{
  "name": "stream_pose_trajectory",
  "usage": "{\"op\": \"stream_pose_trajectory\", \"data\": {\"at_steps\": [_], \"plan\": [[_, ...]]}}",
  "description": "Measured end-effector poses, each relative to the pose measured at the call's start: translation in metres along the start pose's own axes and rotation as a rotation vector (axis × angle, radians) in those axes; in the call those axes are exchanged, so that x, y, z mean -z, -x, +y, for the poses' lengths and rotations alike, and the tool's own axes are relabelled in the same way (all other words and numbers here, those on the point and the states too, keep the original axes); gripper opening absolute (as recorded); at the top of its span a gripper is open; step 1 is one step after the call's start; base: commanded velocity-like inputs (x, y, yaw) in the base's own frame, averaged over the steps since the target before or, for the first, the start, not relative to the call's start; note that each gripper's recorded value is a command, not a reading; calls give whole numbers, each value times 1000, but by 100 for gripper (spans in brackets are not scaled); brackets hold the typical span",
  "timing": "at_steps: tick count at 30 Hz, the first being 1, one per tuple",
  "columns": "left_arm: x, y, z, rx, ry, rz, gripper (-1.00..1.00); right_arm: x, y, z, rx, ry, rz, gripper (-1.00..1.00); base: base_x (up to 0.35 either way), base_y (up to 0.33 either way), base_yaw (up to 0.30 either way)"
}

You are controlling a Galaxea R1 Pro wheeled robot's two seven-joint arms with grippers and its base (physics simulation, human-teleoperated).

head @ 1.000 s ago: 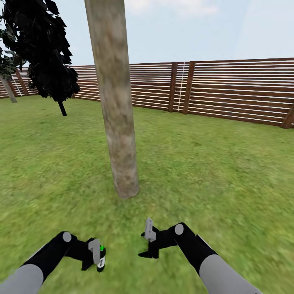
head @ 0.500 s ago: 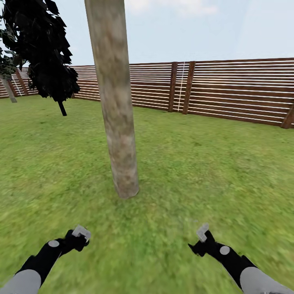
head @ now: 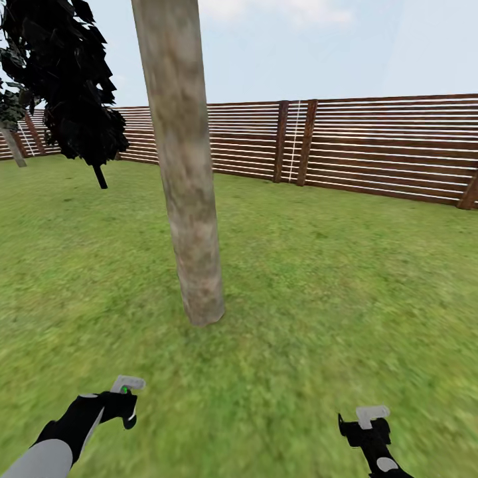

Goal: In the garden, pick up the pesticide atomizer on the floor and spray pesticide onto both trees until each tree trunk is fully covered.

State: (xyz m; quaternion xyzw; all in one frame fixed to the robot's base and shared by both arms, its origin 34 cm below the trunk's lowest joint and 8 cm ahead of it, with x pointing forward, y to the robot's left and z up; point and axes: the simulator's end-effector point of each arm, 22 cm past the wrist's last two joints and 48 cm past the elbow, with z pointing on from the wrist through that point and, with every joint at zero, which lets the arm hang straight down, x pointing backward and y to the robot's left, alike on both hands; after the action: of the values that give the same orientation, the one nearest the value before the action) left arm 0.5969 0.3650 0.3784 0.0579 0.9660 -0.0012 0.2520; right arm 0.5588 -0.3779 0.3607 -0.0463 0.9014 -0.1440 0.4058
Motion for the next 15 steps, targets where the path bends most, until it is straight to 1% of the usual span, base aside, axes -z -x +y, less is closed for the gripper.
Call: {"op": "stream_pose_trajectory", "data": {"at_steps": [2, 4, 7, 12, 15], "plan": [[0, 0, -3, 3, -3, 1, -100, 2, 2, 17, -13, 19, -1, 100, 277, -171, 0], [-1, 0, -5, 8, -5, 7, -100, 3, 2, 22, -18, 25, -1, 100, 233, -232, 0], [1, -1, -8, 29, -6, 41, -100, 3, 1, 24, -17, 28, 2, 100, 187, -277, 0], [5, 15, -5, 41, 5, 14, -100, 9, -17, 25, -12, 31, 31, 100, 171, -291, 0], [6, 19, -5, 43, 7, 8, -100, 9, -19, 26, -12, 32, 35, 100, 171, -294, 0]]}}
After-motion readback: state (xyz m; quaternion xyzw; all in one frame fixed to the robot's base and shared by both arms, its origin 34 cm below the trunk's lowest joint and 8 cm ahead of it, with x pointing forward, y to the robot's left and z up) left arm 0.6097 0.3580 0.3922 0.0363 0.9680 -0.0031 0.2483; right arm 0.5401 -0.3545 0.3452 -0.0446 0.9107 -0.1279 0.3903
